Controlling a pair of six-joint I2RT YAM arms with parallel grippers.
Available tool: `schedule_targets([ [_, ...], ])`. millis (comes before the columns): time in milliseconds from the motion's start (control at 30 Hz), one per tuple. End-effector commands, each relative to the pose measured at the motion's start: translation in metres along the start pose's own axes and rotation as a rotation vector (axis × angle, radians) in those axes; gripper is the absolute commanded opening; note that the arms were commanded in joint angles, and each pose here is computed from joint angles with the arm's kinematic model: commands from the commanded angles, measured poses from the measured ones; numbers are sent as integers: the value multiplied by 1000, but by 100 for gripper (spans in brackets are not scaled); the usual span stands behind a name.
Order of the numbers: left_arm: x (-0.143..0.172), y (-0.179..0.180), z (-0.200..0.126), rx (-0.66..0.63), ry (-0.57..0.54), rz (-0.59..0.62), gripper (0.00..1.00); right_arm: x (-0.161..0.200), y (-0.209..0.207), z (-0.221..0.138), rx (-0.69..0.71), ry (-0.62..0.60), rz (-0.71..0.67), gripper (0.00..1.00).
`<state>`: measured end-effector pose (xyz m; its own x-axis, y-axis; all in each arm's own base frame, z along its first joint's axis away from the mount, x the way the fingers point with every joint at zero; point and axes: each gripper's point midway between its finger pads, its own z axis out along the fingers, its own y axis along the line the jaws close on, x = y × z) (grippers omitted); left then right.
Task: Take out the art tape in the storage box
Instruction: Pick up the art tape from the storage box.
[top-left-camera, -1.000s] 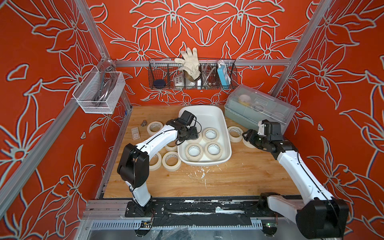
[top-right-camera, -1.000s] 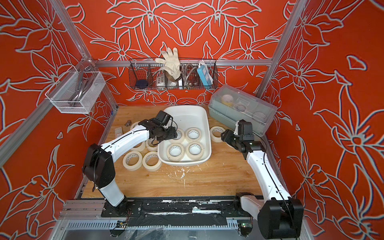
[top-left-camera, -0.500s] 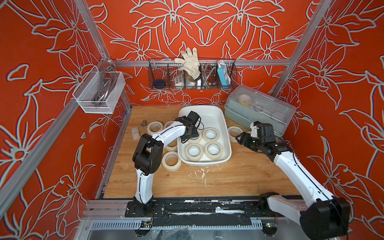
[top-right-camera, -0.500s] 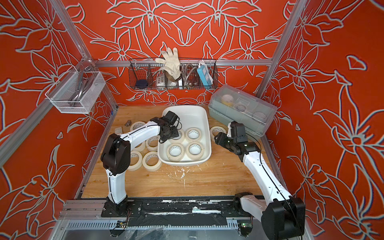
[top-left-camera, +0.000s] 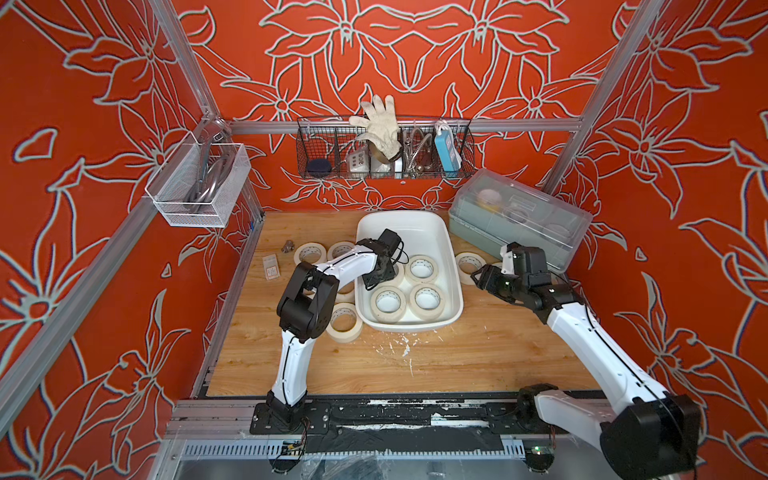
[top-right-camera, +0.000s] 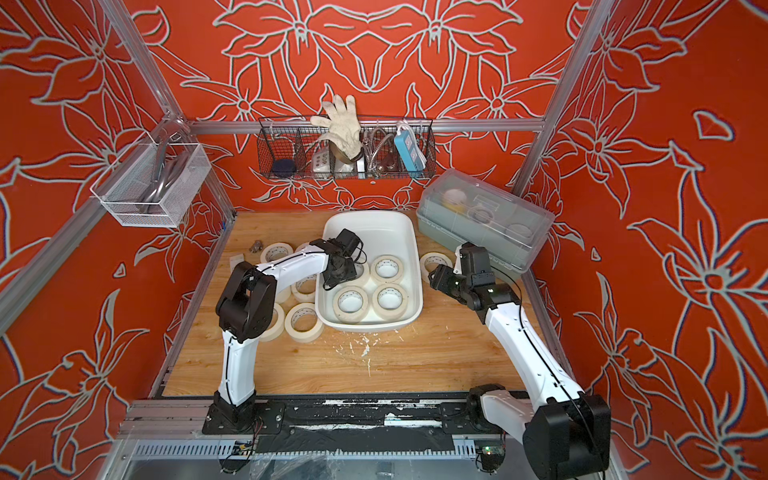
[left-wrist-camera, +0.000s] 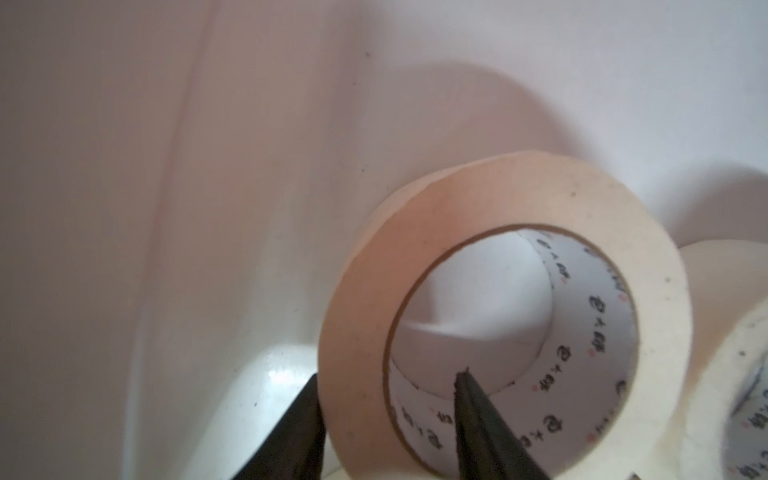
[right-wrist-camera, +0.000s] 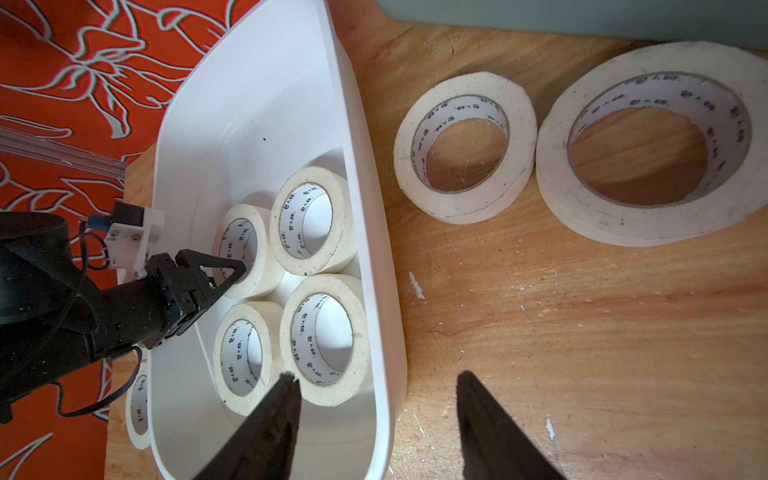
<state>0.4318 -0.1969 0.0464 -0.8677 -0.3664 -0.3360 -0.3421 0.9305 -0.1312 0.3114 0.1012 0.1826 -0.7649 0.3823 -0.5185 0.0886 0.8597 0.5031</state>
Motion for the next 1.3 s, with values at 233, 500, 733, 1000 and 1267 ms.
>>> schedule_targets([
  [233, -15, 3, -10, -15, -61, 67, 8, 2, 1, 1, 17, 4, 4, 63],
  [500, -31, 9, -66, -27, -144, 148, 6, 8, 8, 6, 6, 26, -8, 62],
  [733, -31, 10, -124, -28, -214, 284, 6, 3, 20, -1, -5, 10, -34, 61],
  [1000, -11, -11, -185, 46, -289, 460, 6, -2, 48, -15, 23, -21, -142, 60],
  [1267, 18, -36, -212, 91, -308, 603, 4, 1, 94, -27, -41, -24, -230, 60],
])
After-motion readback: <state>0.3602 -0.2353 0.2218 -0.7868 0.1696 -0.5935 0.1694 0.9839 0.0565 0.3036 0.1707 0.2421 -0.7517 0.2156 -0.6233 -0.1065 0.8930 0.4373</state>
